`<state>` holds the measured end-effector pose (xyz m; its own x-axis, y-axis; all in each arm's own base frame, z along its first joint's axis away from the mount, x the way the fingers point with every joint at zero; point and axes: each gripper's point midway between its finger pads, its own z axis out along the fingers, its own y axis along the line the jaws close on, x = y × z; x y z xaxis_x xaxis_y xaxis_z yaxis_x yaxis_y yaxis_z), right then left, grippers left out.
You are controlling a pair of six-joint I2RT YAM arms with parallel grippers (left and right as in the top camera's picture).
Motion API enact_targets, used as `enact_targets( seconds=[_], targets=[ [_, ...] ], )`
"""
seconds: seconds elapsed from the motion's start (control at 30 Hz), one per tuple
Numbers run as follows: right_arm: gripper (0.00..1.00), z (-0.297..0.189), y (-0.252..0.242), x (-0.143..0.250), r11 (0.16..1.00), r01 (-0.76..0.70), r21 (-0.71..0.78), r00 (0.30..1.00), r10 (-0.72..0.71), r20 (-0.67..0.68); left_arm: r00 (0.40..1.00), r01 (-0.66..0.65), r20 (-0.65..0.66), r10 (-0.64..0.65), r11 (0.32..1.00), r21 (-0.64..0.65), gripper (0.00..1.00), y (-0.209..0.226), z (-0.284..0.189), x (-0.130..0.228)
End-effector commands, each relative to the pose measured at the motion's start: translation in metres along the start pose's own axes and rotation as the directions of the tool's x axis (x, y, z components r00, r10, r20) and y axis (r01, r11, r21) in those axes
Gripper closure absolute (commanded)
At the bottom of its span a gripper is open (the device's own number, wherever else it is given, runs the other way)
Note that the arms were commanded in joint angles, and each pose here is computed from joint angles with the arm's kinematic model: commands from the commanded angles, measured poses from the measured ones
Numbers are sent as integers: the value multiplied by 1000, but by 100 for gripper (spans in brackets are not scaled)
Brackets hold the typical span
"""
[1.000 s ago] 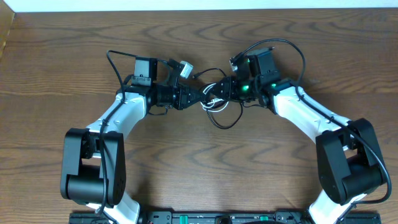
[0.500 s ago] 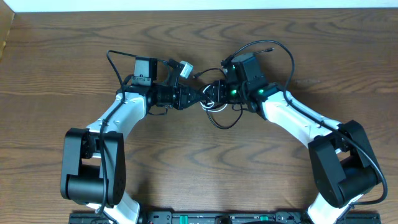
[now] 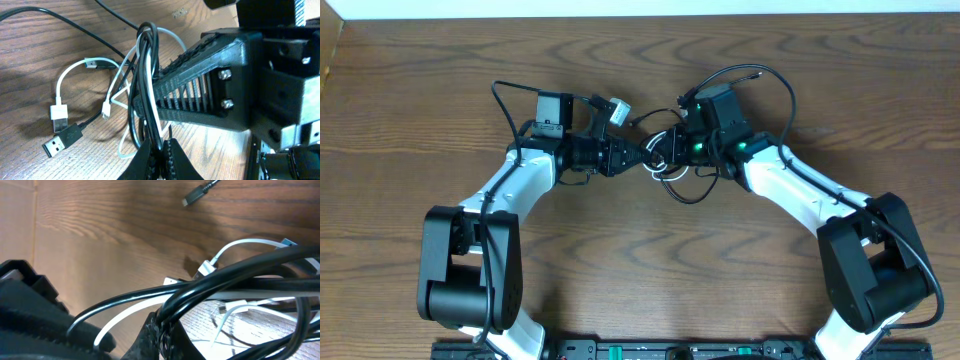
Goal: Untangle cables
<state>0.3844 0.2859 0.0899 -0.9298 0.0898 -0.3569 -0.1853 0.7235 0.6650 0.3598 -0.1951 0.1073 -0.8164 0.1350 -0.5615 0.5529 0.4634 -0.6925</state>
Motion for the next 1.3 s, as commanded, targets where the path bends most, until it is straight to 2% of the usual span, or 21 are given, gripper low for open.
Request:
enact_targets(
  seconds=[0.0,0.3,0.5,0.77,0.87,1.03,1.27],
  targets=[
    [99,-7,6,-3,994,49,-100,998,-52,-28,1000,-13,-8,13,999,-31,93,9,1,3],
    [99,-46,22,-20,920,41,-390,996,-70,-59,1000,-9,-10,8,998,-57,93,14,1,3],
    [99,-62,30,-23,870,79,-487,992,-119,-51,1000,-9,-12,8,996,-87,92,19,1,4],
    [95,-45,15,-18,929,40,-368,996,-68,-63,1000,6,-11,-7,996,-86,92,19,1,3],
    [80,-30,5,-11,967,30,-253,997,-48,-65,1000,7,-11,-8,996,-86,93,19,1,4],
    [63,-10,1,-1,992,68,-109,996,-73,-44,1000,10,-11,-11,996,-86,93,19,1,4],
    [57,4,-1,2,995,93,20,996,-93,-1,1000,10,-10,-11,997,-81,93,18,1,3]
  ],
)
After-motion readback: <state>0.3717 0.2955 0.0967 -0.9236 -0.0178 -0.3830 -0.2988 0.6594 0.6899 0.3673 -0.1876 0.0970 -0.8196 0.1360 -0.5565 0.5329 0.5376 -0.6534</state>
